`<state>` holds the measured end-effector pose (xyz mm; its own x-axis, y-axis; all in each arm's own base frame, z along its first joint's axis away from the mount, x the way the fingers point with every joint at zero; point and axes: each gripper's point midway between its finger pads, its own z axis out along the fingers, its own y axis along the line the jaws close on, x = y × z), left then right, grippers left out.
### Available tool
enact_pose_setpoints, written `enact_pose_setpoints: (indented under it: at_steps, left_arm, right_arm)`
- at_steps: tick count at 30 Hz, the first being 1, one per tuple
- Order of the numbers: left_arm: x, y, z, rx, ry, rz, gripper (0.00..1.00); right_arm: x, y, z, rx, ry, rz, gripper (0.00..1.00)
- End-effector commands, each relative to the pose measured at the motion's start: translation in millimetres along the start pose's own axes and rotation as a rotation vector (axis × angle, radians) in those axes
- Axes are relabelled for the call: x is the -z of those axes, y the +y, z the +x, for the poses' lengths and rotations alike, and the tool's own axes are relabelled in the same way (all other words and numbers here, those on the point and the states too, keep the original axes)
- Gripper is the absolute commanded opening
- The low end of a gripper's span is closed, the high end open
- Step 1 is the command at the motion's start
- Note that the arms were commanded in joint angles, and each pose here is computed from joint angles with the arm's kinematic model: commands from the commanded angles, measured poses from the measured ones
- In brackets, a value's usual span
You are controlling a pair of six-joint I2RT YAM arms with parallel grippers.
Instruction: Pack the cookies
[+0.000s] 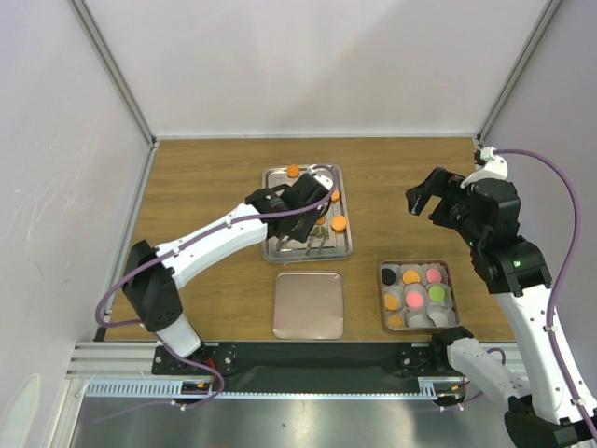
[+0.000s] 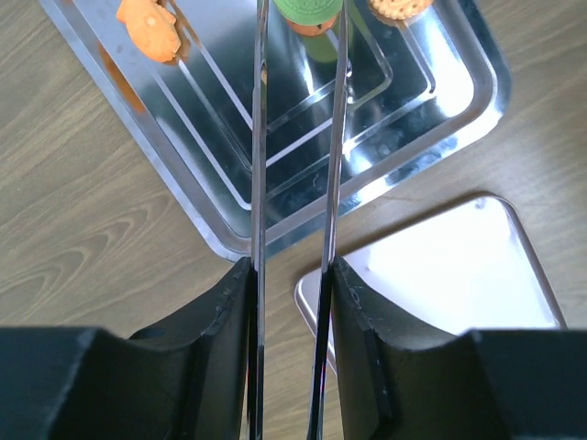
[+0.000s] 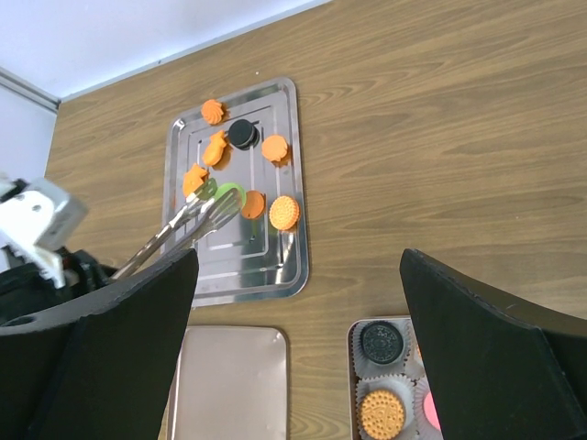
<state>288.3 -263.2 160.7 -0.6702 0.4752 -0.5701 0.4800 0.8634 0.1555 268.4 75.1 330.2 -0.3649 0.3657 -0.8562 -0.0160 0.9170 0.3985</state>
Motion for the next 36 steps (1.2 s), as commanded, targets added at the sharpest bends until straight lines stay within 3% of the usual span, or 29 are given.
enact_pose_setpoints:
  at_steps: [1,7,22,36]
  left_arm:
    - [30.4,-3.4,-16.9,0.045,-0.099,0.066,0.40]
    - [62.0,-33.9,-21.9,0.023,-0.165,0.173,0.40]
    - [131.6,-180.7,3.0,-0.215,-0.235,0.571,0.41]
    - [129.8,-238.7,31.9,-0.357,-0.177,0.659,0.41]
  right_arm:
    - [-0.2,5.9,-9.2,-0.008,-0.027,-0.021,1.00]
    - [-1.9,8.5,-13.2,-0.020,-0.023,-0.019,1.00]
    - [14.0,-2.9,-34.1,-0.017,-0.060,0.077,1.00]
    - [17.8,-10.1,-31.6,-0.012,-0.054,0.111,1.00]
